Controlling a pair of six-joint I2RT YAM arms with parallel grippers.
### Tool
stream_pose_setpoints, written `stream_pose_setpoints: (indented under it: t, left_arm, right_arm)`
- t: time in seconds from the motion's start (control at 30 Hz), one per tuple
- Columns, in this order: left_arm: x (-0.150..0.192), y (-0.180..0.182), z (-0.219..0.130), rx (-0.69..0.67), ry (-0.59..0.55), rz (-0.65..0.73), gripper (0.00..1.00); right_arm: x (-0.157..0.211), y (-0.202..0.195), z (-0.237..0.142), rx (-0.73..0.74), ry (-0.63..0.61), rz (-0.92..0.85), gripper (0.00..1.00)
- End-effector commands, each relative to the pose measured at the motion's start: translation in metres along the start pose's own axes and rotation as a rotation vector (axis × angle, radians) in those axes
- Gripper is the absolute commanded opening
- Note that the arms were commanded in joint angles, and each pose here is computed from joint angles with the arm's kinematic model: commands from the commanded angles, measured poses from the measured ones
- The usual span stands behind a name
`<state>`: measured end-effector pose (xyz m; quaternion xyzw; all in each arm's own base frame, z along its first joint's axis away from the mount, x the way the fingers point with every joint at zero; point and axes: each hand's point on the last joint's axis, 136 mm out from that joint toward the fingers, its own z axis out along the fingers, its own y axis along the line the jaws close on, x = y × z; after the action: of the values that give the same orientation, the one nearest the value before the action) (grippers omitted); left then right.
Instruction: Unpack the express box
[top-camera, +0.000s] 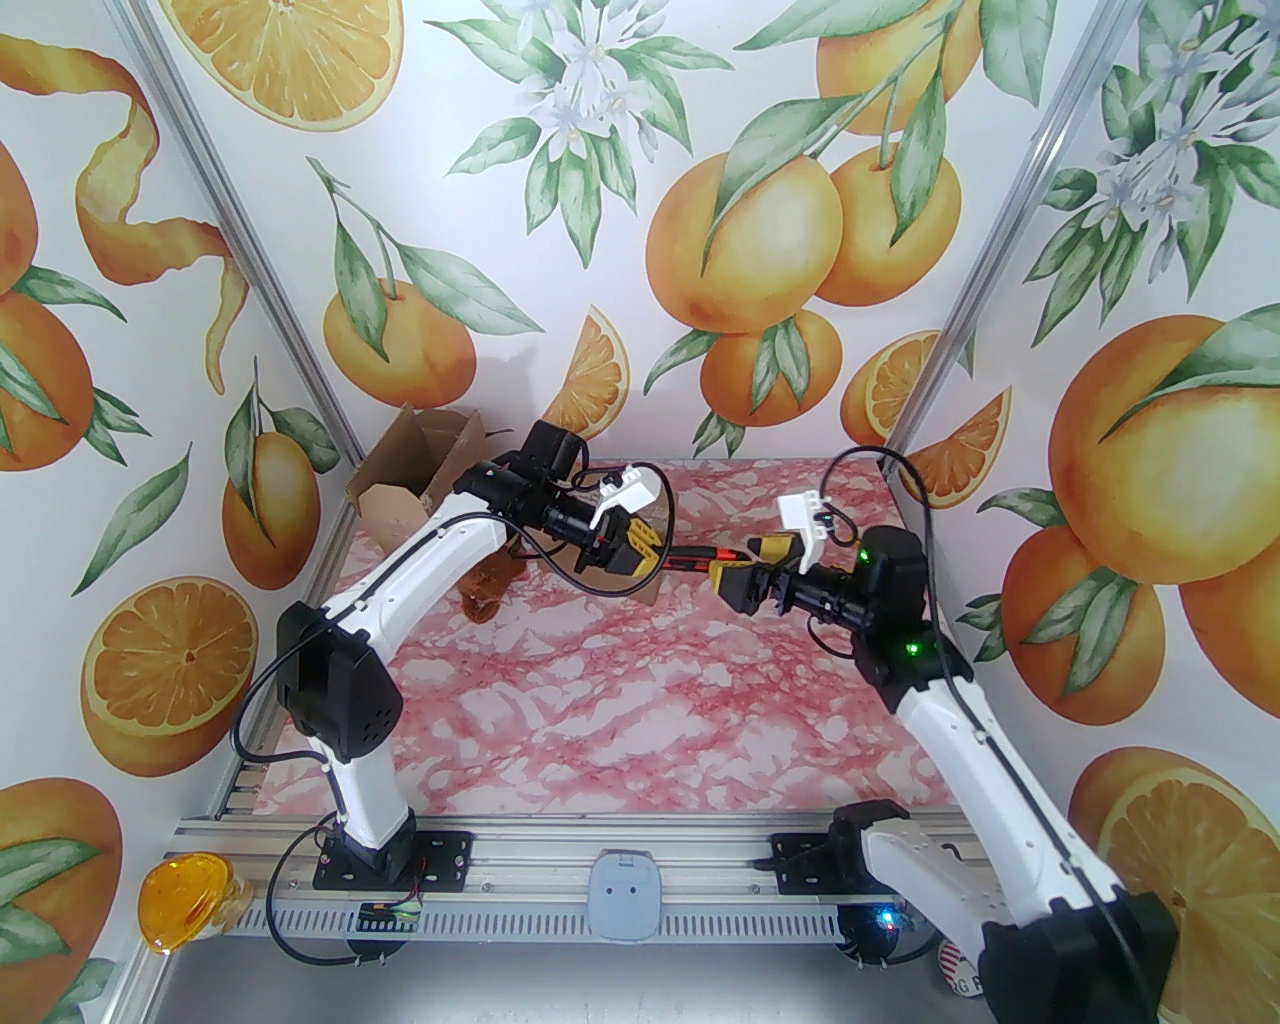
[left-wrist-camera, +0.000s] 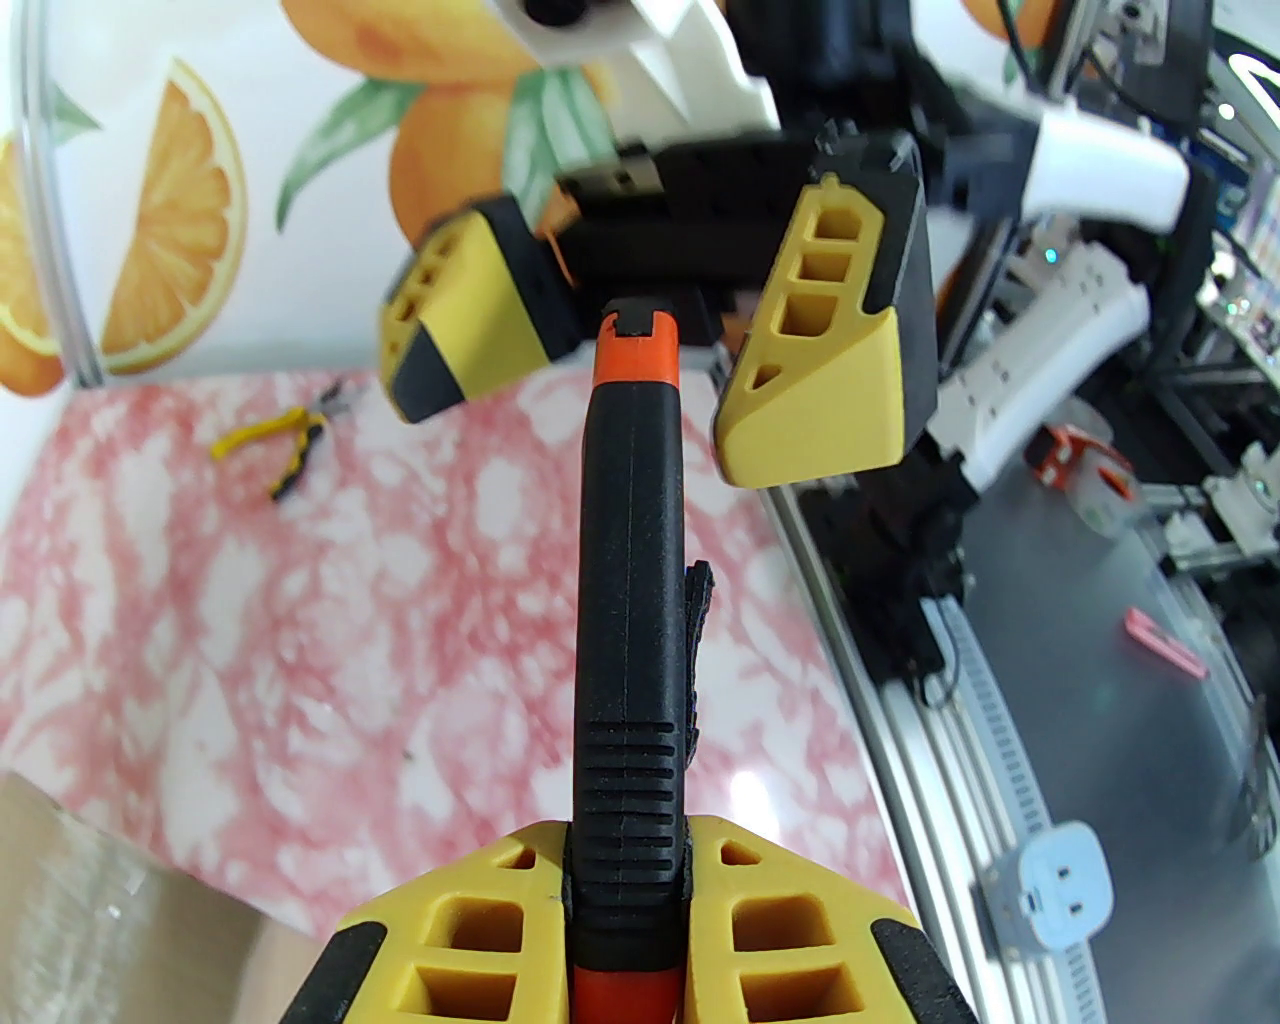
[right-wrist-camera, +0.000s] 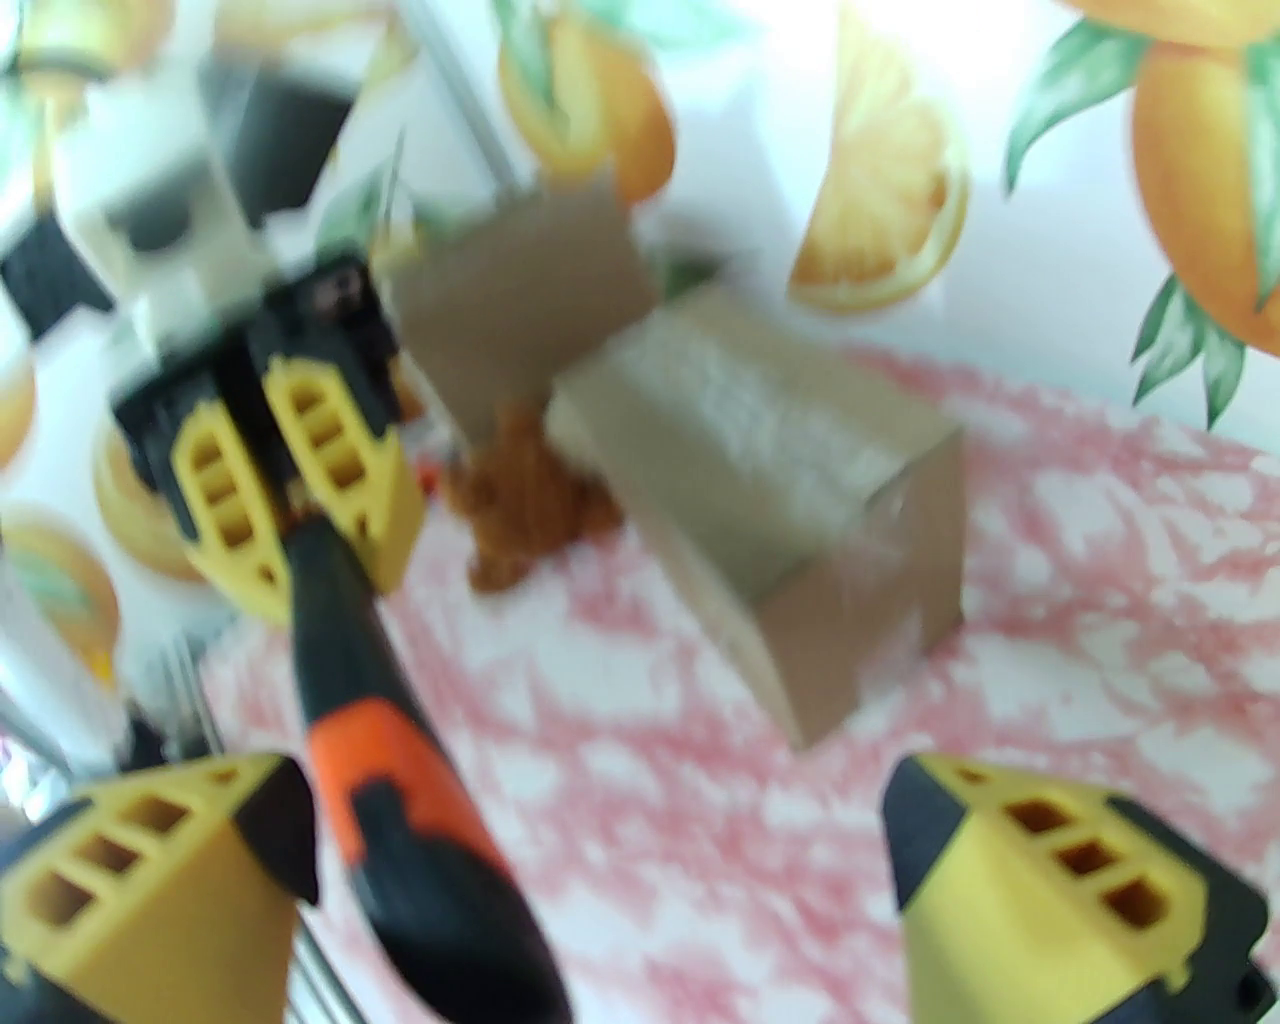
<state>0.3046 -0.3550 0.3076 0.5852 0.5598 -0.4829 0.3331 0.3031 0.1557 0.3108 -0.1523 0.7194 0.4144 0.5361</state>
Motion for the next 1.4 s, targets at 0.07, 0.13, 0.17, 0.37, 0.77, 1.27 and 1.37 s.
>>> stream_pose_setpoints:
  t: [0.07, 0.13, 0.17, 0.37, 0.77, 1.27, 1.37]
  left_arm:
    - [-0.042, 0.000, 0.003, 0.021, -0.123, 0.028, 0.00]
    - [-0.048, 0.004, 0.009, 0.022, -0.138, 0.015, 0.00]
    - [-0.050, 0.005, 0.013, 0.031, -0.147, 0.000, 0.00]
    - [-0.062, 0.006, 0.042, 0.083, -0.151, -0.029, 0.00]
    - [-0.083, 0.011, 0.047, 0.101, -0.218, -0.095, 0.00]
    - [-0.080, -0.007, 0.061, 0.260, -0.168, -0.170, 0.00]
    - [-0.078, -0.008, 0.060, 0.258, -0.153, -0.174, 0.00]
  right_arm:
    - [-0.069, 0.020, -0.023, -0.088, -0.421, 0.028, 1.00]
    - [-0.073, 0.019, -0.023, -0.107, -0.460, 0.042, 1.00]
    - [-0.075, 0.020, -0.022, -0.125, -0.477, 0.046, 1.00]
    - [-0.087, 0.021, -0.011, -0.178, -0.555, 0.047, 0.99]
    - [-0.092, 0.015, 0.000, -0.289, -0.649, 0.130, 0.73]
    - [-0.092, 0.024, 0.022, -0.357, -0.590, 0.145, 0.25]
    - [-0.091, 0.022, 0.023, -0.351, -0.591, 0.153, 0.13]
